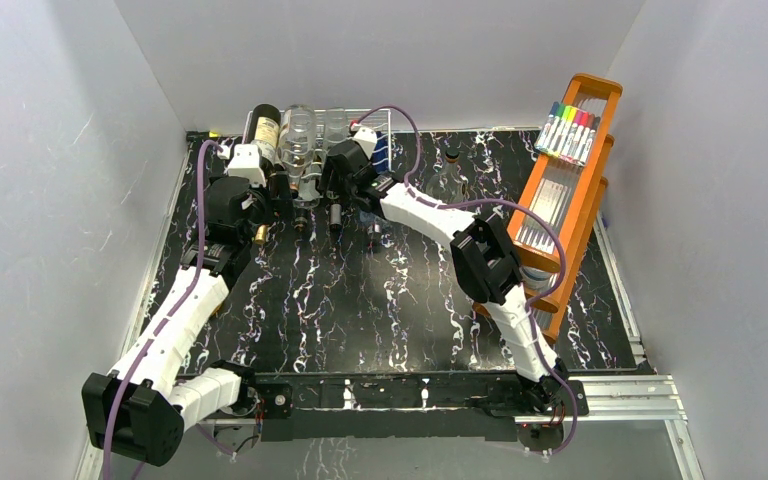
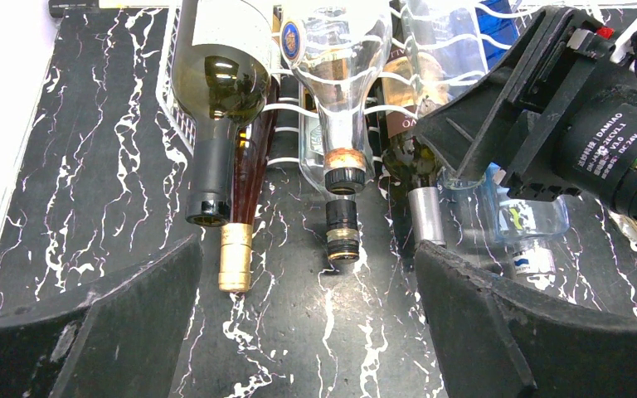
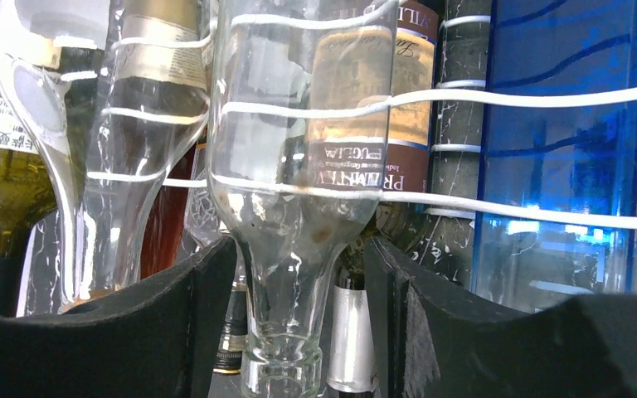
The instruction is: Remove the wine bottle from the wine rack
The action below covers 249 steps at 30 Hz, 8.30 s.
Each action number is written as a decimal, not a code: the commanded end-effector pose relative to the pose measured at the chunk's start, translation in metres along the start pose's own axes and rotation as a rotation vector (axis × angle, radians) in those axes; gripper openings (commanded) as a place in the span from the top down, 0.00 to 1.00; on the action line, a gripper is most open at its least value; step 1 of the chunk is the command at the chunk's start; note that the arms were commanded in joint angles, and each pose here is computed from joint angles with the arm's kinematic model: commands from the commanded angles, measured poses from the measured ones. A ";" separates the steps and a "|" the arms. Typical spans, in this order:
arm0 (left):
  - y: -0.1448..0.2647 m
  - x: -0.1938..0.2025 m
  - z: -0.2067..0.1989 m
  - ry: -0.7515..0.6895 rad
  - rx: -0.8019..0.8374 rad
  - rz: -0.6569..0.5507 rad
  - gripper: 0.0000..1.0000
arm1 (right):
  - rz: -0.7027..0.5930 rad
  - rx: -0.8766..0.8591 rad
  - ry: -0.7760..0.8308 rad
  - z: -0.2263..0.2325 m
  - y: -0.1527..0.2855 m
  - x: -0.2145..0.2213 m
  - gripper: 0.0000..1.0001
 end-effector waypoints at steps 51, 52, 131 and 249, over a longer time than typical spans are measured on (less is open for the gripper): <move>-0.002 -0.003 -0.001 0.010 0.008 -0.012 0.02 | -0.162 -0.396 -0.281 0.023 0.134 -0.039 1.00; -0.002 -0.003 -0.001 0.010 0.009 -0.011 0.02 | -0.159 -0.404 -0.284 0.023 0.137 -0.039 1.00; -0.012 0.079 -0.155 -0.650 1.196 -0.139 0.69 | 0.331 -0.491 0.277 -0.096 0.222 0.018 0.46; -0.040 -0.018 -0.038 -0.116 0.216 -0.222 0.02 | 0.000 -0.126 0.496 -0.034 0.259 -0.061 0.02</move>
Point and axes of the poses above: each gripper's point midway between its finger pads, its own y axis back along the fingers, its own z axis along the line the jaws close on, x = y × z, the point moved 8 cm from there along y, back along the fingers, and after that the axes turned 4 degrees about y, right-handed, at the moved point
